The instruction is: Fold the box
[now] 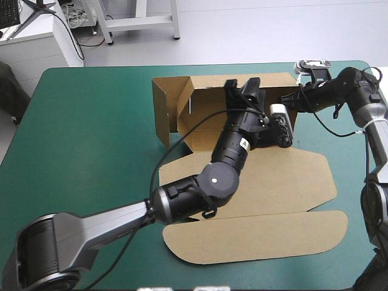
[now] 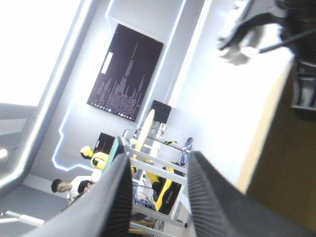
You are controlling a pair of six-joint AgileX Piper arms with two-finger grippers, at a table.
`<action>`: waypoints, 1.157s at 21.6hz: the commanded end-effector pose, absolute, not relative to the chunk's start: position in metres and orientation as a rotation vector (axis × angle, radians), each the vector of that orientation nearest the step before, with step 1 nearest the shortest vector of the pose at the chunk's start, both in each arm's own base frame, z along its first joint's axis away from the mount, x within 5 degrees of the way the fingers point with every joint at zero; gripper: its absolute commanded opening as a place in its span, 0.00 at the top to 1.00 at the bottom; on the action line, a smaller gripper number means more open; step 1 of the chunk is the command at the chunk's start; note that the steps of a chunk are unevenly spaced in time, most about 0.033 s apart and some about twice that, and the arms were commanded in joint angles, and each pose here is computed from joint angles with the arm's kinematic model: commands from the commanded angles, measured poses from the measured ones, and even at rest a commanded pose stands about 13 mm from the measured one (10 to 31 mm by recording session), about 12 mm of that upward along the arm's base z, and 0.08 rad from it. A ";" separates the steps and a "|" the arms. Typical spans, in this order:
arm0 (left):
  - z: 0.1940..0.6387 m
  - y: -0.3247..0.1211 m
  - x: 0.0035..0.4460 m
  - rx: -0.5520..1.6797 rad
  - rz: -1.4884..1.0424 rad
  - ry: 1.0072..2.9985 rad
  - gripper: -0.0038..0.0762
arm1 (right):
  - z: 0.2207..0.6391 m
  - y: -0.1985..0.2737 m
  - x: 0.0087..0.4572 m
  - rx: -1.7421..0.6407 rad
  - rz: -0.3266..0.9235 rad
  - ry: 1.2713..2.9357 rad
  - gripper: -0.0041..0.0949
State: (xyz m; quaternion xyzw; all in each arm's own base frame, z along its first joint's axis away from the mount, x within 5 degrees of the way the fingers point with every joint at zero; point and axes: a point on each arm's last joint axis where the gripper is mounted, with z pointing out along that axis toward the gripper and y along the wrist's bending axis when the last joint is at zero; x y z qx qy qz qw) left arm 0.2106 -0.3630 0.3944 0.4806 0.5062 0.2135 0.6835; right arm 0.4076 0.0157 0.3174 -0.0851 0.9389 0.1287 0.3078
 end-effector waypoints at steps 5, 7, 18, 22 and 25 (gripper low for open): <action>0.496 -0.245 0.220 0.661 0.483 1.254 0.95 | 0.346 0.017 0.394 -0.256 0.350 2.477 0.95; 0.505 -0.200 0.237 0.549 0.480 1.377 0.95 | 0.355 0.018 0.385 -0.262 0.359 2.487 0.95; 0.474 0.000 0.294 0.086 0.342 2.022 0.95 | 0.370 0.077 0.354 -0.350 0.338 2.661 0.95; 0.460 0.032 0.292 0.011 0.288 2.163 0.95 | 0.357 0.080 0.365 -0.312 0.336 2.689 0.95; 0.450 0.041 0.292 0.000 0.260 2.257 0.95 | 0.346 0.078 0.373 -0.256 0.299 2.717 0.95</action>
